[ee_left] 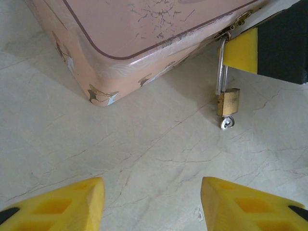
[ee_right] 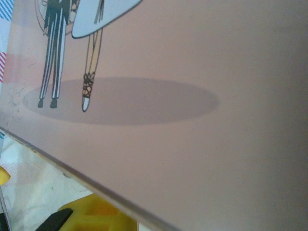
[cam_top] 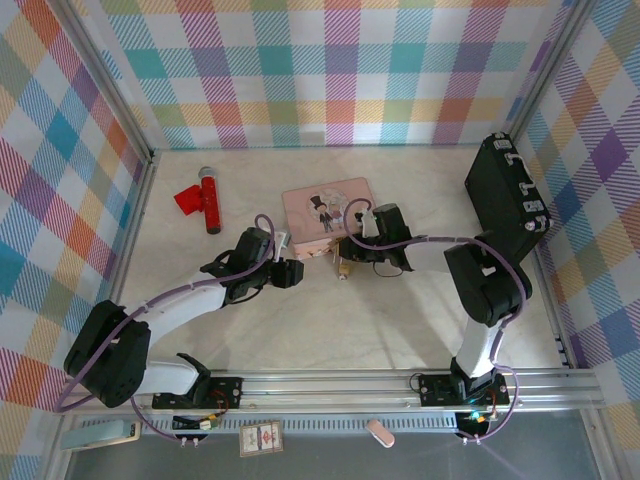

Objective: Unlock the padlock with the key

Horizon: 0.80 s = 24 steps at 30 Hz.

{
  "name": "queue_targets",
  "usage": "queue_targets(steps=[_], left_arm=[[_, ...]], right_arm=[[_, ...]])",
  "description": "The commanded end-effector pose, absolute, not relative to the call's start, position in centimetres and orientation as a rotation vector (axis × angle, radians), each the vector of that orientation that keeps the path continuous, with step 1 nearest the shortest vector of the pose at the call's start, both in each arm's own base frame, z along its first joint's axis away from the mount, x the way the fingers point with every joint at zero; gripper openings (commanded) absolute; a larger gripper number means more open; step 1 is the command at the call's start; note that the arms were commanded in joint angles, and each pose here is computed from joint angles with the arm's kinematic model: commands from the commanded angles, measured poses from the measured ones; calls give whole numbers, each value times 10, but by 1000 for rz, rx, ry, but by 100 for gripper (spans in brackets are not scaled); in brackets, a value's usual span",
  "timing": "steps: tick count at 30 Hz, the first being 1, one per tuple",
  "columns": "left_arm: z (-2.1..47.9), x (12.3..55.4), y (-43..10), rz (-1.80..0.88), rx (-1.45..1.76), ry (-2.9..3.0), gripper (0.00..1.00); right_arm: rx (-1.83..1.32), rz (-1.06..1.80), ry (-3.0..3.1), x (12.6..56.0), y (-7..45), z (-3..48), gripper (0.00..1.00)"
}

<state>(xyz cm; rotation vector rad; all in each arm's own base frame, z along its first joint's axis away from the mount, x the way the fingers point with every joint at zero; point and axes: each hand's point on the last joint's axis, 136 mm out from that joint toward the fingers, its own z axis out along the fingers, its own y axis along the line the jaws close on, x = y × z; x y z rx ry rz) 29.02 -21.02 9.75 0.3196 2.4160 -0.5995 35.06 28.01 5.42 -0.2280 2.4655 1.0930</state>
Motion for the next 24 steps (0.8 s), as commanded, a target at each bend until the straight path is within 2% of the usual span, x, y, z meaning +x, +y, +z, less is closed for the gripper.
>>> queue_targets(steps=[1,7,14,24], left_arm=[[98,296,-206,-586,304,2399,54],[100,297,-204,-577,290,2392,52],[106,297,-200,-568,263,2370,50],[108,296,-200,-574,262,2371,48]], right_arm=[[-183,1124,2535,342,283,37,21],[-133,1116,2518,338,280,35,11],[80,1154,2451,338,275,41,1],[347,1152,2304,353,272,56,0]])
